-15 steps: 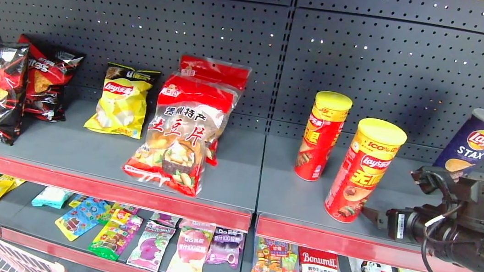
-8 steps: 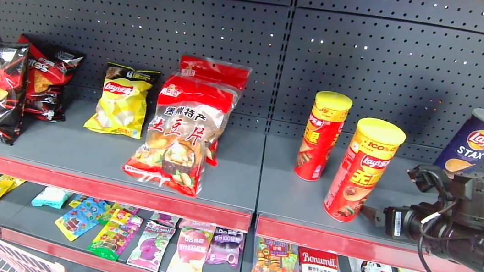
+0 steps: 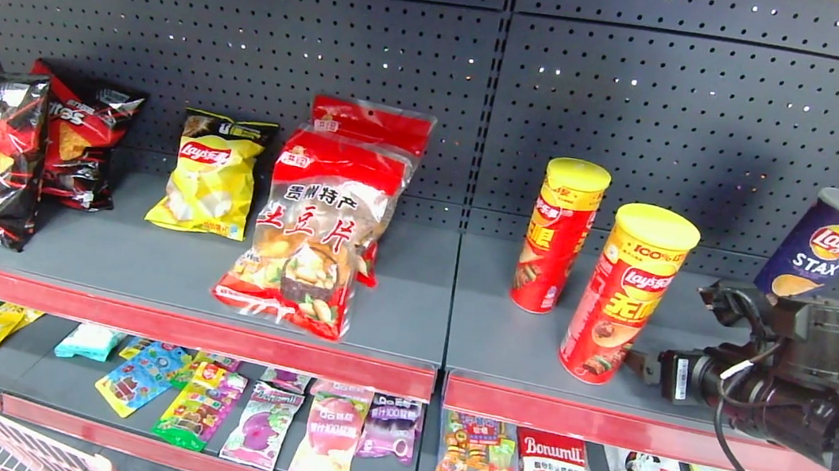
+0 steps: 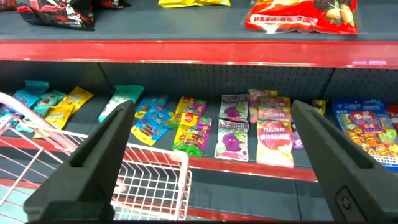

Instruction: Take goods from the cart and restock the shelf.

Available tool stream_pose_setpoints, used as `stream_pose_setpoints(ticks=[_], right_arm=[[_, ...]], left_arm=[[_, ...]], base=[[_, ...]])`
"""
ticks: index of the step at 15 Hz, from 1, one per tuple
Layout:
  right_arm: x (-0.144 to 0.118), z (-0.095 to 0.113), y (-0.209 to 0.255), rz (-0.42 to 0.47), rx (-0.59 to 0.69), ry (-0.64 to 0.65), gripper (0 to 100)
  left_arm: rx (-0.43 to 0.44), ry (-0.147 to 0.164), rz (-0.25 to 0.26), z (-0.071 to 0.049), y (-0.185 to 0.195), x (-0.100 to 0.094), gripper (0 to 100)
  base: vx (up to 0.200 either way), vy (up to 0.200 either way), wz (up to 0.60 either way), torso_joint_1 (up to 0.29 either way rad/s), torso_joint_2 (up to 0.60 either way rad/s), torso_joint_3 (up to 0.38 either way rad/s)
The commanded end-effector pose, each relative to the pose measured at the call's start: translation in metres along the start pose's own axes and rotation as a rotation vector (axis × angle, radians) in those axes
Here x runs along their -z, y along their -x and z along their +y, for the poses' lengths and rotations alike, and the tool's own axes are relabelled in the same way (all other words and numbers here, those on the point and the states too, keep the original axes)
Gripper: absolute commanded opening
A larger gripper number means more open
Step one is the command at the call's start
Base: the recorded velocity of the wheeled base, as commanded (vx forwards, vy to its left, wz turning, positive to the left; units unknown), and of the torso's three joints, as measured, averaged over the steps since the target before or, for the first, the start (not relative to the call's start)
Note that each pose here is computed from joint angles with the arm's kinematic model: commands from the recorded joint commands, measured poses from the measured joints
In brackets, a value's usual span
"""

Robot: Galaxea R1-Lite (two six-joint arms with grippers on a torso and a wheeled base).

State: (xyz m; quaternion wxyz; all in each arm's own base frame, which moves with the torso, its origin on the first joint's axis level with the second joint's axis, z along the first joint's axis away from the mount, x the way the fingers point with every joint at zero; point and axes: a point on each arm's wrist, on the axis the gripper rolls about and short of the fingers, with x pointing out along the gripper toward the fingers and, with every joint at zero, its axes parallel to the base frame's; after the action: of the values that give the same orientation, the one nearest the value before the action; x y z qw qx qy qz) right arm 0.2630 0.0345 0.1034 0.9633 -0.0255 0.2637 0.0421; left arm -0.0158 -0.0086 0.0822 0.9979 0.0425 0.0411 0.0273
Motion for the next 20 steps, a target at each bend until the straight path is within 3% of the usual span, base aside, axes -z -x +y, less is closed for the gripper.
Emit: stream_pose_setpoints(ticks=[1, 20], right_arm=[[0.000, 0.001, 0.000, 0.001, -0.003, 0.002, 100], [-0.005, 0.017, -0.005, -0.013, -0.031, 0.027, 100]], left_arm=[[-0.001, 0.001, 0.002, 0.000, 0.000, 0.000, 100], [0.001, 0.002, 0.001, 0.000, 0.000, 0.000, 100]], base=[[0.000, 0.000, 0.00, 0.000, 0.00, 0.000], [0.000, 0.000, 0.00, 0.000, 0.00, 0.000]])
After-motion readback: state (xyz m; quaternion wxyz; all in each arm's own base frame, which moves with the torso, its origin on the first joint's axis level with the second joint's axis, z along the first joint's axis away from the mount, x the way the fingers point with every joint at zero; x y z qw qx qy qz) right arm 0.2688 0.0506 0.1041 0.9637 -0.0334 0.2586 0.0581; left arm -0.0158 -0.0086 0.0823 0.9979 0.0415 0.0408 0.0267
